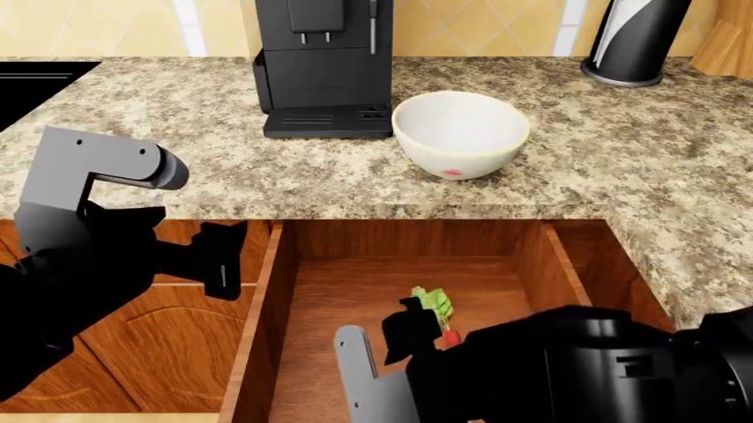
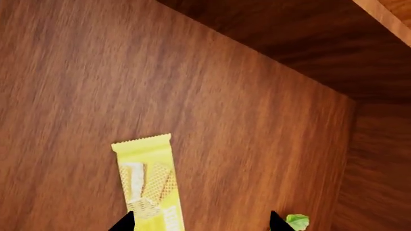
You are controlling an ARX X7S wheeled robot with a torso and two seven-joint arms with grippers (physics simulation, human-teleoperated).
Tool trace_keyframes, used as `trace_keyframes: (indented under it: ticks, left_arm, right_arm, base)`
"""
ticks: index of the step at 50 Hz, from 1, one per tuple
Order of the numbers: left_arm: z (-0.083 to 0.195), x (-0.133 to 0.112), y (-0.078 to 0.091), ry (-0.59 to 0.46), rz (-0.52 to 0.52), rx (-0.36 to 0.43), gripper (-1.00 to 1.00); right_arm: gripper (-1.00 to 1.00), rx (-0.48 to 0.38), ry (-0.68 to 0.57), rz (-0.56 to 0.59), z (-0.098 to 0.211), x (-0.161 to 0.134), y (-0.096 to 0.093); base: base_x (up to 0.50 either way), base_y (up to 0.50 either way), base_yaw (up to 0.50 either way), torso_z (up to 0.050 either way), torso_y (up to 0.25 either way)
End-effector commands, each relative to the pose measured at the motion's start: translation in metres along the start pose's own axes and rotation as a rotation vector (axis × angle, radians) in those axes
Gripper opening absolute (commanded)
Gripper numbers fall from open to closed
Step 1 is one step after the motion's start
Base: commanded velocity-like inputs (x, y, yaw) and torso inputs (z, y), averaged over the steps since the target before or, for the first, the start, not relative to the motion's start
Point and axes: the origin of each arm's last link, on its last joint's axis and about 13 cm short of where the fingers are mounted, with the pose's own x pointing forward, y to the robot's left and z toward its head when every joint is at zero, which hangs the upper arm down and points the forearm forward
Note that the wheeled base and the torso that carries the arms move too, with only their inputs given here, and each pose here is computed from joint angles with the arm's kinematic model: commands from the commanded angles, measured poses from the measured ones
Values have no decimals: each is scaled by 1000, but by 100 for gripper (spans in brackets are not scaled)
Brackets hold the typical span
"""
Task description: Place the bar in the bowl and close the drawer.
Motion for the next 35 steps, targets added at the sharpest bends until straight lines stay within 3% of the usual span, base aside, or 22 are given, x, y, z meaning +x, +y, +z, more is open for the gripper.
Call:
trace_keyframes:
  ticks: [1, 35]
  left_arm:
    - [0, 0, 0, 1, 0, 2, 100]
    - [-3, 2, 2, 11, 3, -8, 100]
  right_arm:
    - [100, -5, -32, 57, 5, 1, 7]
    - [100, -5, 0, 140, -1, 22, 13]
  base:
    - [0, 0, 0, 0, 0]
    - [0, 0, 0, 0, 0]
